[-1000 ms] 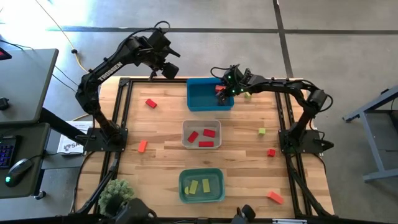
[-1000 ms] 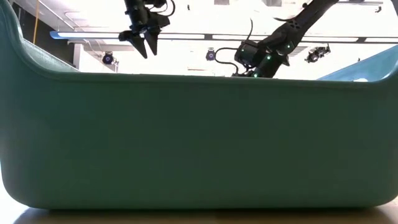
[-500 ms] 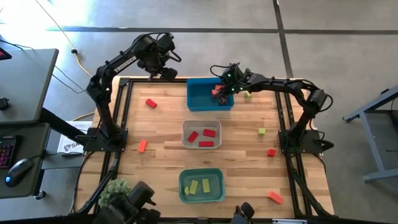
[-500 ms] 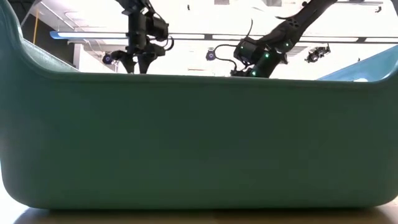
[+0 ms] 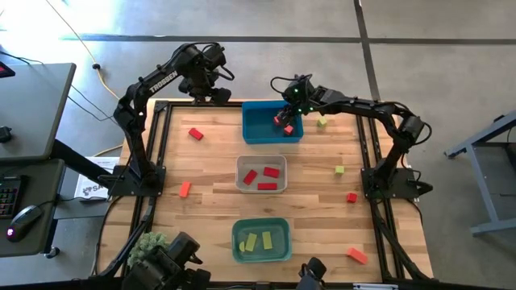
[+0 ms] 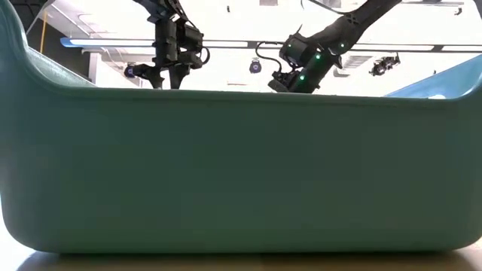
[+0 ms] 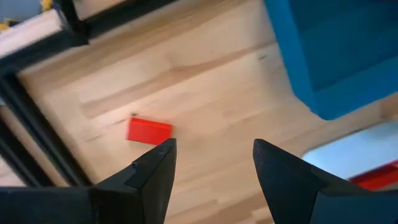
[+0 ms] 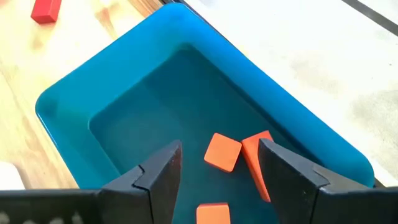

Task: Sort & place blocks by color
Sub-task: Put the red block into the gray bin

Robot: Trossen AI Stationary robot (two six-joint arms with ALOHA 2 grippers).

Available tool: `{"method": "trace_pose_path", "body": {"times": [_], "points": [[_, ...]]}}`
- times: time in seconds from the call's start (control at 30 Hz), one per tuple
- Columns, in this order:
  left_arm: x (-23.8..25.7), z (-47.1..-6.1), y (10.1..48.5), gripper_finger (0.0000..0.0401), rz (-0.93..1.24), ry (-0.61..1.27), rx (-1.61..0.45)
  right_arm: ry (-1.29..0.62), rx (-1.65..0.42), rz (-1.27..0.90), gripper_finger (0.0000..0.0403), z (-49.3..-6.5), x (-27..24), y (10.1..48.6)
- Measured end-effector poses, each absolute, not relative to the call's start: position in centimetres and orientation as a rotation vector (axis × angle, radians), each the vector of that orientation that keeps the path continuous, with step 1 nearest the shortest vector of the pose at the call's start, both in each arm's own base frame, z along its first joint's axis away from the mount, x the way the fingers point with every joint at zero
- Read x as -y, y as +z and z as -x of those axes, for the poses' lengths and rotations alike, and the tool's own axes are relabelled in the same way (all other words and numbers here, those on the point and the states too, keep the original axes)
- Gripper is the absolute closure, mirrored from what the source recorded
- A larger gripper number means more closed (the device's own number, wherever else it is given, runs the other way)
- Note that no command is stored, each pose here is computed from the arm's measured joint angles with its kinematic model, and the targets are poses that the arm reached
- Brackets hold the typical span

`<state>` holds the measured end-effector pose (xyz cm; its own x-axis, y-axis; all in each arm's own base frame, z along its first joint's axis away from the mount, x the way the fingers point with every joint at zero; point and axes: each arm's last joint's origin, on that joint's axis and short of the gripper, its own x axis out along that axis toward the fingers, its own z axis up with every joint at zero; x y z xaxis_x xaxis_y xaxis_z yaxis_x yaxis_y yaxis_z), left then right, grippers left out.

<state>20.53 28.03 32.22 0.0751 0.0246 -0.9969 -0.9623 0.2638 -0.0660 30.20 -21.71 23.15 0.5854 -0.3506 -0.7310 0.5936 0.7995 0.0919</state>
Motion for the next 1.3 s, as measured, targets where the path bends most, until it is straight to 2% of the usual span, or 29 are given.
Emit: {"method": "trace_pose_path", "body": {"times": [0.17,0.47,0.6,0.87,1.1,1.3], "points": [[-28.1,-20.5,32.2,0.0197,1.024,0.975,-1.24,-0.565,-0.759,-0.346,0.0203,-30.3,21.8,23.5],[-28.5,-20.3,32.2,0.0197,1.139,1.094,-1.159,-0.579,-0.747,-0.377,0.0203,-30.3,21.8,23.6],[-28.2,-20.5,32.2,0.0197,1.199,1.155,-1.134,-0.579,-0.757,-0.306,0.0203,-30.3,21.9,23.7],[-27.9,-21.1,32.2,0.0197,1.295,1.404,-1.005,-0.548,-0.791,-0.041,0.0203,-29.9,23.1,24.0],[-27.6,-21.4,32.2,0.0197,1.272,1.477,-0.99,-0.577,-0.786,-0.057,0.0203,-29.1,24.1,24.1],[-26.9,-22.1,32.3,0.0197,1.288,1.701,-0.853,-0.57,-0.775,-0.049,0.0203,-29.1,24.2,24.1]]}}
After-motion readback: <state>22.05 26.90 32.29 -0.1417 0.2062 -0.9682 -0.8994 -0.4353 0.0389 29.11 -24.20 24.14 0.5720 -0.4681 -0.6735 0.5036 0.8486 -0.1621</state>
